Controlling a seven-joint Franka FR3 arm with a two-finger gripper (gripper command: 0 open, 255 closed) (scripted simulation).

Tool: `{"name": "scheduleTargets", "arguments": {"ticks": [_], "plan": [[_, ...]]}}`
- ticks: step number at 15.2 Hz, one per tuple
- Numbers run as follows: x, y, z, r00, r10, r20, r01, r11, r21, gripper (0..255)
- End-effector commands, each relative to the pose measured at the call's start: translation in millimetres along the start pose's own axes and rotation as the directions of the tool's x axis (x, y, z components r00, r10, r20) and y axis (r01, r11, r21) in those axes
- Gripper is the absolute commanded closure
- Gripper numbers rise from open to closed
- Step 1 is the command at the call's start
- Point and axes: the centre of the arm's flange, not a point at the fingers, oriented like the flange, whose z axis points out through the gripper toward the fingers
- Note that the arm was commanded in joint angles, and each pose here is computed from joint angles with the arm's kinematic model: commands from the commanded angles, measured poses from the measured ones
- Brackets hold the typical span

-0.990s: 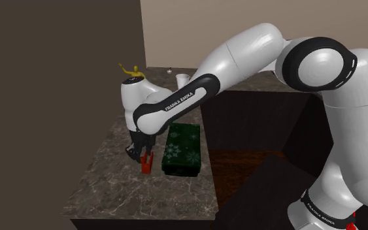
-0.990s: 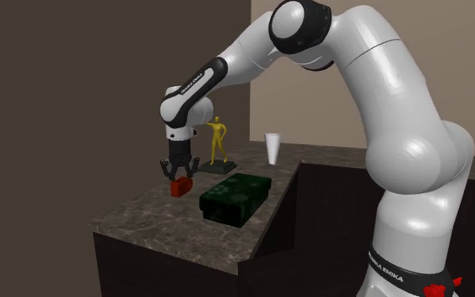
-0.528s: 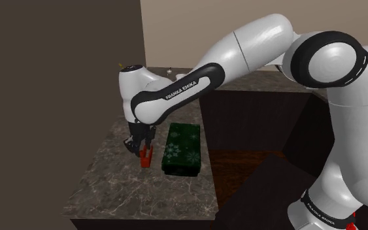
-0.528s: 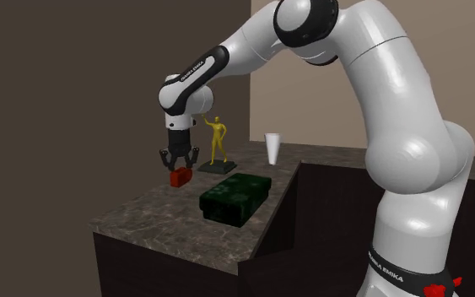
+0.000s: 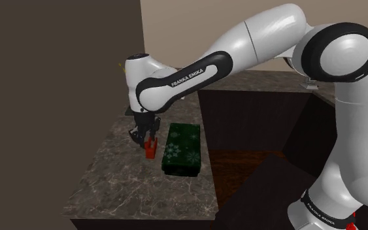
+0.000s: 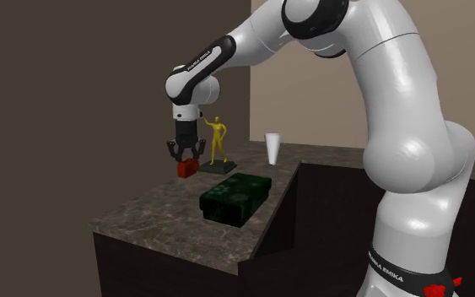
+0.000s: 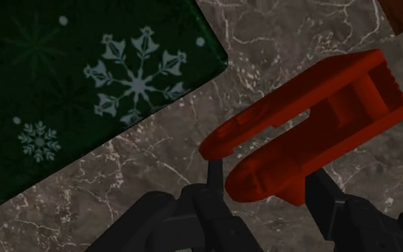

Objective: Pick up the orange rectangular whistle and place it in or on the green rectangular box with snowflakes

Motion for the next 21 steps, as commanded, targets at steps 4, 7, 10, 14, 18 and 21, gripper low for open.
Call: {"name": "scheduleTargets", "arguments": {"ticks": [4,7,10,14,18,21], "plan": [[-6,65,-1,1.000,-0.001,0.000,0.001,1.000,0.000,255],[-10,104,-2,1.000,-0.001,0.000,0.001,1.000,0.000,255],[-13,143,-3,1.000,-0.001,0.000,0.001,1.000,0.000,255],[-18,201,-5,1.000,-0.001,0.000,0.001,1.000,0.000,255],[-18,201,16,1.000,-0.001,0.000,0.001,1.000,0.000,255],[-18,201,32,1.000,-0.001,0.000,0.001,1.000,0.000,255]]}}
